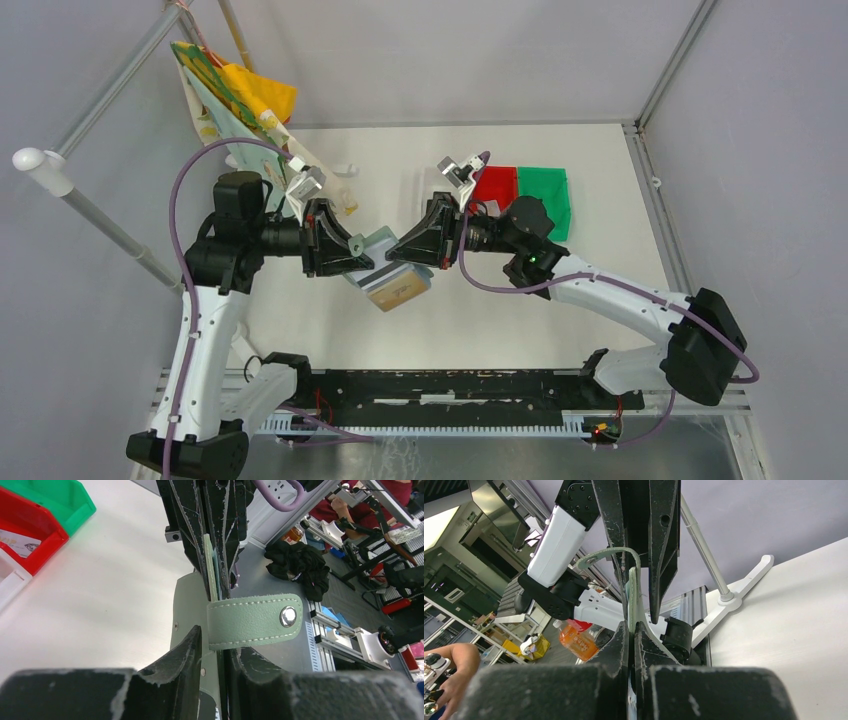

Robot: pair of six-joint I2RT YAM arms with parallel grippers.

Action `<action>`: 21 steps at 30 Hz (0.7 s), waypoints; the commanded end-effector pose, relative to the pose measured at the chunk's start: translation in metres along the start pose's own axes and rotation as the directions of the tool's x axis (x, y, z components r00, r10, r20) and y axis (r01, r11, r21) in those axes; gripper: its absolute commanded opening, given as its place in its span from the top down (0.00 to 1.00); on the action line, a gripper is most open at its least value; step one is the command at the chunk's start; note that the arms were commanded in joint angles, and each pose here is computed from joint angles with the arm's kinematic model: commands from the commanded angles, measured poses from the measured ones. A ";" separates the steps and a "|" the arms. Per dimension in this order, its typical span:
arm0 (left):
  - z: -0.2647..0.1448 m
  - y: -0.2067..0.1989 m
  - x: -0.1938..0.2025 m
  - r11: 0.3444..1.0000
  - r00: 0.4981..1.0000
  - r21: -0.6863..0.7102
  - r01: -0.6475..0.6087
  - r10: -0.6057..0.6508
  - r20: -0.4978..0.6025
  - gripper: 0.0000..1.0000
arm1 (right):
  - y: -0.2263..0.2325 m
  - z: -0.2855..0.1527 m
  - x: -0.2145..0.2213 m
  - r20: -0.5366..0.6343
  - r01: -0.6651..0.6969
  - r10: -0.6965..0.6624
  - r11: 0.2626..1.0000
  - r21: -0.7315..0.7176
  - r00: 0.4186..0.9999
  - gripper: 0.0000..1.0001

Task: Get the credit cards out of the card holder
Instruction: Remove the credit card from the card holder.

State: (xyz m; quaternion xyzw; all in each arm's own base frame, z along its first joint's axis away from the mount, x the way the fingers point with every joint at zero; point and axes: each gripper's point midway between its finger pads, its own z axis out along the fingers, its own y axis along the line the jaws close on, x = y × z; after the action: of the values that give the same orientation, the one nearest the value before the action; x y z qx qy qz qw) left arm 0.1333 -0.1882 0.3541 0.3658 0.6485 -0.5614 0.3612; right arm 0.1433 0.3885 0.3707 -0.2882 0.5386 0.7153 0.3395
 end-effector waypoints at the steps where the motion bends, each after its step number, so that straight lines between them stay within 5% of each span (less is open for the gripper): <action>1: 0.000 -0.001 -0.008 1.000 1.000 0.007 -0.009 0.009 0.016 0.70 | 0.019 0.002 -0.015 0.061 0.064 -0.059 0.995 -0.071 0.996 1.00; 6: 0.000 0.000 -0.011 1.000 0.999 0.002 0.028 -0.028 0.024 0.58 | 0.020 0.003 -0.016 0.084 0.056 -0.049 0.995 -0.083 0.995 1.00; 11: 0.001 0.002 -0.017 0.999 0.998 -0.012 0.040 -0.039 0.047 0.59 | 0.022 0.004 -0.017 0.085 0.056 -0.048 0.994 -0.091 0.995 1.00; 19: 0.003 0.007 -0.024 0.995 0.993 -0.010 0.101 -0.100 0.057 0.85 | 0.023 0.001 -0.013 0.079 0.056 -0.048 0.993 -0.101 0.996 1.00; 21: 0.003 0.007 -0.027 0.993 0.991 -0.013 0.118 -0.117 0.067 0.96 | 0.022 0.000 -0.013 0.090 0.057 -0.049 0.994 -0.095 0.995 0.91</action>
State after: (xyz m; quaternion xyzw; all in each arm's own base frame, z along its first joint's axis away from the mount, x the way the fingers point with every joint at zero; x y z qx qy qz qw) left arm 0.1437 -0.1915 0.3638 0.3229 0.6600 -0.5828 0.3470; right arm 0.1462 0.3898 0.3676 -0.2778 0.5306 0.7224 0.3456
